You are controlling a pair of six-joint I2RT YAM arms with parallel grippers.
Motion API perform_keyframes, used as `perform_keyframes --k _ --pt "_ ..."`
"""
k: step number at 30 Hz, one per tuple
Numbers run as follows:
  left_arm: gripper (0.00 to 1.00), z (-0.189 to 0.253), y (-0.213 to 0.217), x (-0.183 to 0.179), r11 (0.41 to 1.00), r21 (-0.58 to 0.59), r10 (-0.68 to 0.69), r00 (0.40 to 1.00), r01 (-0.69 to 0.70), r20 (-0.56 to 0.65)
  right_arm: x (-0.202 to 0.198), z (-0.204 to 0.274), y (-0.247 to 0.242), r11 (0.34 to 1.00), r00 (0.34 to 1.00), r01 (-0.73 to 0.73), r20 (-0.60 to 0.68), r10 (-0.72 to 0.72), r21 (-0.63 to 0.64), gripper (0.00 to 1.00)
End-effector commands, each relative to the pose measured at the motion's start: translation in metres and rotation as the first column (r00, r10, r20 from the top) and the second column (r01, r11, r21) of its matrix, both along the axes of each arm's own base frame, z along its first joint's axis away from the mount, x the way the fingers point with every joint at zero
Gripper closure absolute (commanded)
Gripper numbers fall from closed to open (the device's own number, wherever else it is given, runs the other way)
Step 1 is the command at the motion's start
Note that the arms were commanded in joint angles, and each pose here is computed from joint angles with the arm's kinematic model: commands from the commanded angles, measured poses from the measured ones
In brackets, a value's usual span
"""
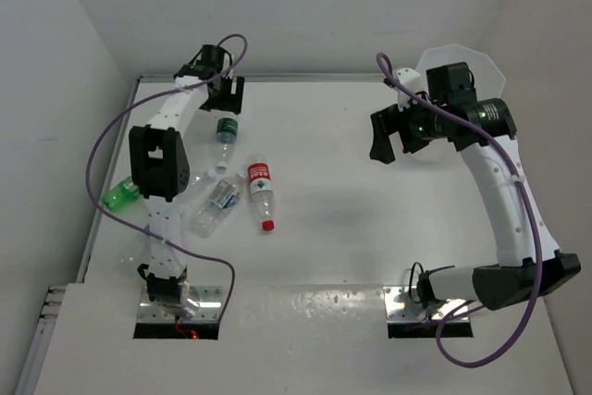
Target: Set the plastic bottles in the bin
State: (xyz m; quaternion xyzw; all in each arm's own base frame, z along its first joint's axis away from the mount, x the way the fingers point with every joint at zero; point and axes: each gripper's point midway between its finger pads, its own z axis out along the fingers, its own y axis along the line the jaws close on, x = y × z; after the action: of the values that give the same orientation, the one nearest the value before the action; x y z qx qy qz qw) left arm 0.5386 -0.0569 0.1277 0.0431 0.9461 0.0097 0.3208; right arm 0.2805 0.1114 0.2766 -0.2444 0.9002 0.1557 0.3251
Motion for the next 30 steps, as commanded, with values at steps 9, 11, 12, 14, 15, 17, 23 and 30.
perform_keyframes --k 9,11,12,14,15,17,23,30 --pt "0.13 -0.036 -0.012 0.022 0.997 0.021 0.068 0.998 -0.068 -0.014 0.011 0.007 -0.002 1.000 0.999 0.010 0.033 -0.009 -0.021 0.01" --pt "0.14 -0.041 -0.010 0.022 0.997 0.032 0.075 0.997 -0.074 -0.021 0.012 0.008 -0.003 1.000 0.999 0.012 0.039 -0.011 -0.021 0.01" --pt "0.14 -0.048 -0.010 0.022 0.996 0.027 0.084 0.996 -0.084 -0.032 0.013 0.007 -0.002 1.000 0.999 0.008 0.037 -0.007 -0.022 0.01" --pt "0.15 -0.057 -0.005 0.022 0.995 0.031 0.094 0.994 -0.092 -0.049 0.014 0.008 -0.002 1.000 0.999 0.008 0.040 -0.007 -0.021 0.01" --pt "0.17 -0.057 -0.005 0.022 0.995 0.031 0.094 0.994 -0.092 -0.049 0.014 0.008 -0.001 1.000 0.999 0.004 0.039 -0.003 -0.021 0.01" --pt "0.19 -0.070 -0.006 0.020 0.996 0.030 0.089 0.993 -0.087 -0.074 0.017 0.008 -0.001 0.999 0.999 0.013 0.048 -0.012 -0.033 0.01" --pt "0.35 -0.073 -0.001 0.023 0.997 0.006 0.080 0.993 -0.080 -0.081 0.026 0.015 0.008 0.996 0.991 0.001 0.136 0.010 -0.084 0.01" --pt "0.47 -0.081 -0.007 0.023 0.998 -0.017 0.052 0.994 -0.054 -0.097 0.026 0.022 0.023 0.995 0.983 -0.022 0.182 0.040 -0.100 0.01"
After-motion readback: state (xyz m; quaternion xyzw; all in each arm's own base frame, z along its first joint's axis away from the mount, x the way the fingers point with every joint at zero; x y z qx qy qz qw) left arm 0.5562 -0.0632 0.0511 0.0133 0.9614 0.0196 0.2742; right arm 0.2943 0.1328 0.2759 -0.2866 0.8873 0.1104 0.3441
